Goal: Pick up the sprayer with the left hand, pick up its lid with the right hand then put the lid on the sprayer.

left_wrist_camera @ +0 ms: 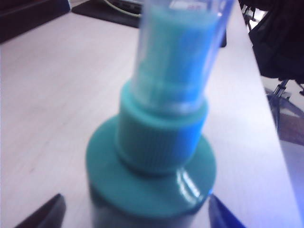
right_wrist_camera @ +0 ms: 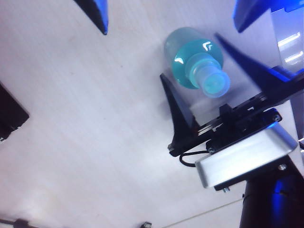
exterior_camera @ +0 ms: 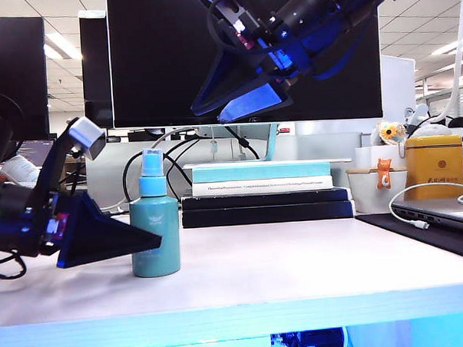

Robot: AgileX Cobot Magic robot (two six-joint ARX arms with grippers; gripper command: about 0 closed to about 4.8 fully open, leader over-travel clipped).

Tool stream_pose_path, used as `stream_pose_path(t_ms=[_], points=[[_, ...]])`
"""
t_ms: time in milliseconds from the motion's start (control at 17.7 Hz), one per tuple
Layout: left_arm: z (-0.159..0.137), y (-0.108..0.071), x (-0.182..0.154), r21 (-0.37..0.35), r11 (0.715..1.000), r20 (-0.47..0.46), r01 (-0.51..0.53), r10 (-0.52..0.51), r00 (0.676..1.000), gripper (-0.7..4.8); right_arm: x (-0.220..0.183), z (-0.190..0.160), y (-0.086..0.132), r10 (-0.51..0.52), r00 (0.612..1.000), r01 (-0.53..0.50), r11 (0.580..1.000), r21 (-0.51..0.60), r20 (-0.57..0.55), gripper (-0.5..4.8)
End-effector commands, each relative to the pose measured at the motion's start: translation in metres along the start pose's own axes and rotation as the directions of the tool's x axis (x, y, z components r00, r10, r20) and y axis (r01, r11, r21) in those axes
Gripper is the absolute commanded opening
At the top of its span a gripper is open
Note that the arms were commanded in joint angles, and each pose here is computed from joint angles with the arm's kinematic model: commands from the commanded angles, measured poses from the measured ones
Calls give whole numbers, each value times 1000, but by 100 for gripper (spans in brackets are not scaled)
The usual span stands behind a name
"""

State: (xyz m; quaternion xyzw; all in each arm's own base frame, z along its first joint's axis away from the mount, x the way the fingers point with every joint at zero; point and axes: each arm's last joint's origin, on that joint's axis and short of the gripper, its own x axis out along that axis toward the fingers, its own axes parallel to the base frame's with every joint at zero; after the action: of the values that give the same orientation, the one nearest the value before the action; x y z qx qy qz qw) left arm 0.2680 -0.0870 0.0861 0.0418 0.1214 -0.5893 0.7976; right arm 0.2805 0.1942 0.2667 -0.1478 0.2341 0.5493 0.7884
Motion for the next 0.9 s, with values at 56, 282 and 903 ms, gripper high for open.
stream_pose_path(t_ms=[56,282,903], points=[[3,1,0,2,1000,14,-2,2,1000,435,-2,1,1,1,1000,-1,1000,2,3,337],[20,2,-6,40,998,47,-58,56,997,476,-8,1,-5,-79,997,79,997,19,-9,337],[48,0,-67,-59,980,46,-191,193,980,461,-67,3,-45,-314,941,281,932,228,125,310]])
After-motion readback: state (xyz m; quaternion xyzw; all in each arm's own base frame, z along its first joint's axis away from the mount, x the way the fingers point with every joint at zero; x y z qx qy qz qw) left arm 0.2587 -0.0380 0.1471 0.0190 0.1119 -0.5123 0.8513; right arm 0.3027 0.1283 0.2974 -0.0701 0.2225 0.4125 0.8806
